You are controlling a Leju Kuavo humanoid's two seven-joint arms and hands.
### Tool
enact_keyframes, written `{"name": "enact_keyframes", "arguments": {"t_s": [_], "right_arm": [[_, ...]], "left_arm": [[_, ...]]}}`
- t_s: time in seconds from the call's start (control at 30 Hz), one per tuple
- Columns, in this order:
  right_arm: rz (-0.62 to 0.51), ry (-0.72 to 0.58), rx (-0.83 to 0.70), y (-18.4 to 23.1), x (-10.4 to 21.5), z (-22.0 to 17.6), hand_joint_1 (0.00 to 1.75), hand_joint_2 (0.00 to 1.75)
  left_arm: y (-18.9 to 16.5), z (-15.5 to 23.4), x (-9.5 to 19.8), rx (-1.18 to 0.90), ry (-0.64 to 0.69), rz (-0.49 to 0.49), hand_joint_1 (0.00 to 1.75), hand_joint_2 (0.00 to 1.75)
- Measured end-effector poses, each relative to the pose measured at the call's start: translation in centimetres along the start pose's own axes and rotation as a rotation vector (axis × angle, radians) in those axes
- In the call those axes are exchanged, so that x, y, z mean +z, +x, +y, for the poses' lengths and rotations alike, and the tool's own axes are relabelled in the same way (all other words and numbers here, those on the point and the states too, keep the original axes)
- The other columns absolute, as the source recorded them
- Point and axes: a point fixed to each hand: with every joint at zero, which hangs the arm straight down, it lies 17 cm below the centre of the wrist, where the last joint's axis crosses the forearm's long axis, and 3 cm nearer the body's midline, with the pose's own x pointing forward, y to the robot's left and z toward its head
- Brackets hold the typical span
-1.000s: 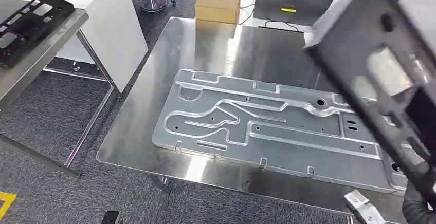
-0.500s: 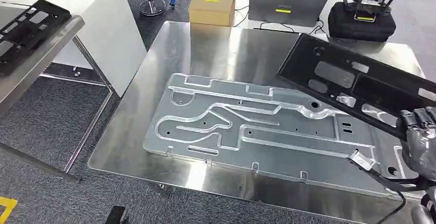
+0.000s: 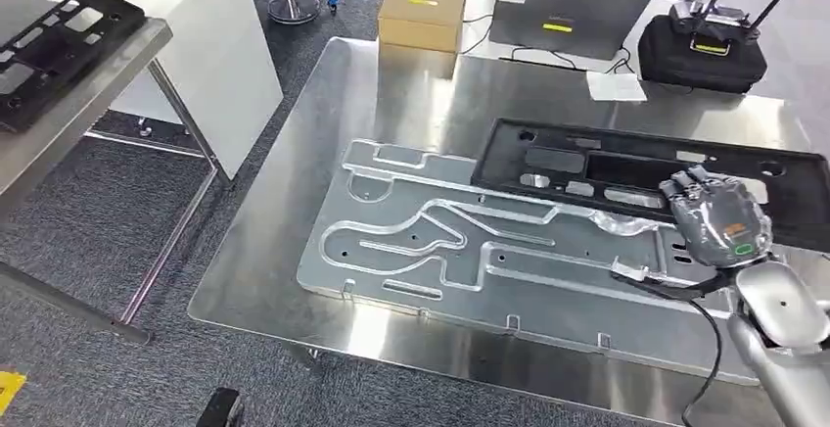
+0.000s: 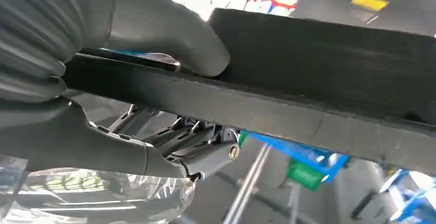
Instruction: Take the parts from the cabinet and place them on the table.
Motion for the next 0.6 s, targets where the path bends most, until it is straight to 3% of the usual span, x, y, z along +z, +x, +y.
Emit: {"name": "enact_keyframes", "arguments": {"t_s": [0.1,0.13,0.6], "right_arm": [[-0.033,0.016,-0.028,1.6,-0.7,0.9,1.75,1.75],[-0.036,0.012,-0.034,1.8,-1.1,0.9,0.00,1.75],[-0.062,0.034,-0.135,6.7,-1.7,3.0,0.00,1.75]], "left_arm": [[0.0,-0.2,0.0,-0.008,-0.006,0.000,0.00,0.00],[0.1,-0.2,0.0,-0.010,-0.007,0.000,0.00,0.00],[-0.5,-0.4,0.1,-0.021,-0.015,0.014,0.00,0.00]]}}
